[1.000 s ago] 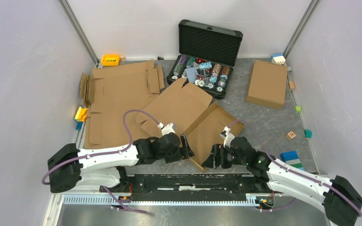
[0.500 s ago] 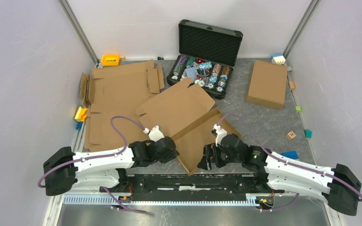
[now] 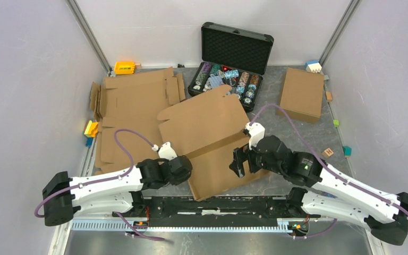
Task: Fold the paper box
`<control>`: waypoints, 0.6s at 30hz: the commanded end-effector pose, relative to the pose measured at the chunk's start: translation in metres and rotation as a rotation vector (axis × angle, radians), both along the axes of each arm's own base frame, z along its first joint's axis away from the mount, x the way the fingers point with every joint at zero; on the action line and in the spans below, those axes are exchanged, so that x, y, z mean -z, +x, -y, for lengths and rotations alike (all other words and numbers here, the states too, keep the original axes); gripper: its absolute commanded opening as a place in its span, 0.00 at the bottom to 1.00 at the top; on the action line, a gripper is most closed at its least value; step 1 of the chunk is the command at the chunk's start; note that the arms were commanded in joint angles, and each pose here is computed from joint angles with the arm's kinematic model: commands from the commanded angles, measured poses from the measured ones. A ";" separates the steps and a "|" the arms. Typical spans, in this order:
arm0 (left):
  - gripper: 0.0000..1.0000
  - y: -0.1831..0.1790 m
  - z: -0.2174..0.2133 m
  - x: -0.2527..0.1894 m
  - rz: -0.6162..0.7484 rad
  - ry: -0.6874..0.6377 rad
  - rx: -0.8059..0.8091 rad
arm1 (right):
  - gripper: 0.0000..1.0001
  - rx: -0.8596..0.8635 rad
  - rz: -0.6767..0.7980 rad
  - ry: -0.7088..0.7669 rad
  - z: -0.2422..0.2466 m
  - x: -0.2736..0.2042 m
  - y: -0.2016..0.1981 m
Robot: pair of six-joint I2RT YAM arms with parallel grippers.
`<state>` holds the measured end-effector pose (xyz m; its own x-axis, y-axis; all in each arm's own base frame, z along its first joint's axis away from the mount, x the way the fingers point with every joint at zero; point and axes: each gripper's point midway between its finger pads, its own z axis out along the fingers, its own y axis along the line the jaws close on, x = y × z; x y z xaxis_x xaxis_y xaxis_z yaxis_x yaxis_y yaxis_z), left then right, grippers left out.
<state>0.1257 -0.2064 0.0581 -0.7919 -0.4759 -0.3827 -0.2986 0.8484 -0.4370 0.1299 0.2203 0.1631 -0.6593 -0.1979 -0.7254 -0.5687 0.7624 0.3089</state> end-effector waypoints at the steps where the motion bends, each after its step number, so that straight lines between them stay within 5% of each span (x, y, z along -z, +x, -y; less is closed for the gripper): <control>1: 0.02 0.008 -0.025 -0.010 0.075 0.081 -0.017 | 0.98 0.063 0.173 -0.106 0.018 -0.044 0.033; 9: 0.02 0.033 -0.040 -0.046 0.252 0.182 0.007 | 0.98 0.161 0.227 -0.104 0.029 -0.070 0.083; 18: 0.02 0.069 -0.040 -0.059 0.329 0.470 0.128 | 0.98 0.212 0.126 -0.181 0.070 0.003 0.108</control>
<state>0.1642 -0.1625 0.0940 -0.7051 -0.2121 -0.6766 -0.1504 0.9772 -0.1496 0.2356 0.1522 0.1796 -0.6082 -0.1690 -0.7756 -0.3696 0.9250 0.0883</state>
